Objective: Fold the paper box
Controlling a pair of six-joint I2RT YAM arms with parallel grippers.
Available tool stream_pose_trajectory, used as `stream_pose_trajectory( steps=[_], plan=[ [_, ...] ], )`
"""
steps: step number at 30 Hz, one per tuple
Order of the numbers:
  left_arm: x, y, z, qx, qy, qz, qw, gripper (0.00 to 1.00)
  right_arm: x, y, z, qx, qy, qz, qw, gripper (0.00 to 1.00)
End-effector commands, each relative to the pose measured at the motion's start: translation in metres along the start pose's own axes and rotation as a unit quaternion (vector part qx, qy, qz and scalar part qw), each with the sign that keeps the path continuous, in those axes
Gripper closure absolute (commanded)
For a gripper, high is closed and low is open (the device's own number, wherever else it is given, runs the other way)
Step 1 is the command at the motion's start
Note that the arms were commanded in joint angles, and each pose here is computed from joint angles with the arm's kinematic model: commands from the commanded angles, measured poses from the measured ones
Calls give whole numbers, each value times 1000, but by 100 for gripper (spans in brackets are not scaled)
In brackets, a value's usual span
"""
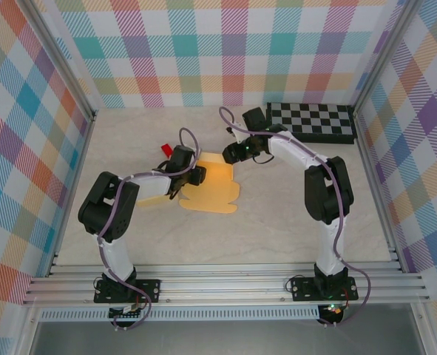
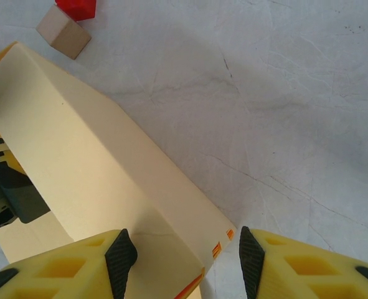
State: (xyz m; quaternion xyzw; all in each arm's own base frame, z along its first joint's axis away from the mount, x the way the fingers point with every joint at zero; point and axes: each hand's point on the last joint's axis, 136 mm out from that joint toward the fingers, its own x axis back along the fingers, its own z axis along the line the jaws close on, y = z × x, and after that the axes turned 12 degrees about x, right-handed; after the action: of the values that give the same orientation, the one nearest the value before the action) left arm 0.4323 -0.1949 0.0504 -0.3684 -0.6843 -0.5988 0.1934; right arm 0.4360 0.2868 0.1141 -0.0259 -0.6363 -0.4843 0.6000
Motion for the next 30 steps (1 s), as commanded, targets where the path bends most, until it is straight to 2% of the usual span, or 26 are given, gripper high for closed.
stream_pose_trajectory(
  steps=[1,5,10,16,20,22,24,27,30],
  plan=[
    [18,10,-23,16,-64,-13,998,54,-11,-16,-6,-4,9,31,999,49],
    [36,2,-50,28,-90,-18,995,54,-10,-20,-10,-23,-7,40,999,49],
    [53,-19,-65,34,-75,-1,997,48,-4,-36,-12,-65,-29,48,996,49],
    [82,-42,-42,63,-48,1,997,43,2,-58,-10,-78,-40,54,995,50],
    [115,-52,-41,60,-80,-13,995,38,7,-60,-11,-74,-45,52,995,50],
    [132,-53,-36,64,-88,-36,993,25,9,-58,-11,-72,-45,50,995,50],
    [144,-54,-23,56,-69,-65,994,19,11,-56,-12,-72,-46,50,995,50],
    [143,-48,-1,45,-19,-100,994,19,11,-52,-11,-68,-41,48,996,50],
    [122,-45,-9,31,-41,-95,994,23,10,-50,-10,-67,-38,44,996,50]
  ],
)
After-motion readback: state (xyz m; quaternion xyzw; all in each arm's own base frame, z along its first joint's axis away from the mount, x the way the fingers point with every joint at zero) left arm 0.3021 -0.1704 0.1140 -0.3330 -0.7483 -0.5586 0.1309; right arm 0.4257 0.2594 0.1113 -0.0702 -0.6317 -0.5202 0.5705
